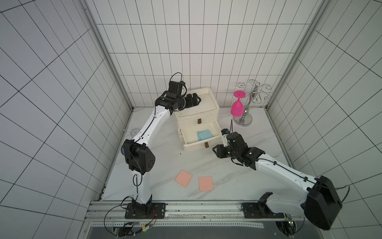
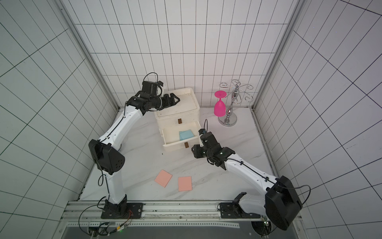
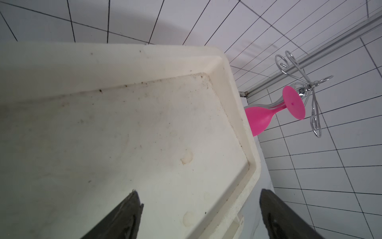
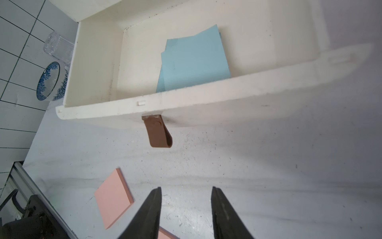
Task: Please put the sticky notes in the drawer by color
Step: Close the drawer in the storage box.
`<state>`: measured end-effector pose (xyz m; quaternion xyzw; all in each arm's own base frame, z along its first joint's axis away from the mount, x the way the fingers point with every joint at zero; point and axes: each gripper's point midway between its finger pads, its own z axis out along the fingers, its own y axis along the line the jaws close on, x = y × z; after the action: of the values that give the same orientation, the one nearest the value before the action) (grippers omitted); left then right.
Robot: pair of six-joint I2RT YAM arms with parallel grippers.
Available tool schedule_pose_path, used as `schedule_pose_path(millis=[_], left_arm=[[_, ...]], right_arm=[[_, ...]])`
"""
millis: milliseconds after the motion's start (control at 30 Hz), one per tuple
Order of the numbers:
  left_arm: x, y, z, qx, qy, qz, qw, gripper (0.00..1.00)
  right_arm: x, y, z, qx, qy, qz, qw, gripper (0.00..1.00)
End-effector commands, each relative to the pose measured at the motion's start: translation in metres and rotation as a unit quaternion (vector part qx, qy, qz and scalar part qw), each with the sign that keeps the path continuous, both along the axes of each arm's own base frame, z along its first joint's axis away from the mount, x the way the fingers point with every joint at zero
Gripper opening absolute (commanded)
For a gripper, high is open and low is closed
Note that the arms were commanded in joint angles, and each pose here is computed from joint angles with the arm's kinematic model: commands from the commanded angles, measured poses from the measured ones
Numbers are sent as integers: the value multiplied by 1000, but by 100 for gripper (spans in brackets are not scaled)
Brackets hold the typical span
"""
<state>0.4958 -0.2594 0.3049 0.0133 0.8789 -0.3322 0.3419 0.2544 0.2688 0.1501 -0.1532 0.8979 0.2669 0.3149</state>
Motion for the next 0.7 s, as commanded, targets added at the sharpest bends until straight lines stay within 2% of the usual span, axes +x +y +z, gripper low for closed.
schedule_pose_path(millis=[0,200,367,467,600,667], left_arm=[[-1,-2,-17,24,13,-11,1000,92],[-6,-3,-52,31,48,-20,998,92],[-11,-1,-60,32,56,-20,998,92],[-14,1,-63,27,59,-20,998,92],[-17,4,-69,20,67,-17,997,92],[-18,4,-71,20,69,-17,997,92]], right_arm=[[19,20,10,48,-47,-21,998,44],[37,47,2,51,-44,-13,998,45],[45,63,2,54,-43,-8,998,43],[48,68,4,57,-44,-6,997,33],[47,73,16,71,-53,-2,996,15],[49,75,21,75,-58,-2,995,10]])
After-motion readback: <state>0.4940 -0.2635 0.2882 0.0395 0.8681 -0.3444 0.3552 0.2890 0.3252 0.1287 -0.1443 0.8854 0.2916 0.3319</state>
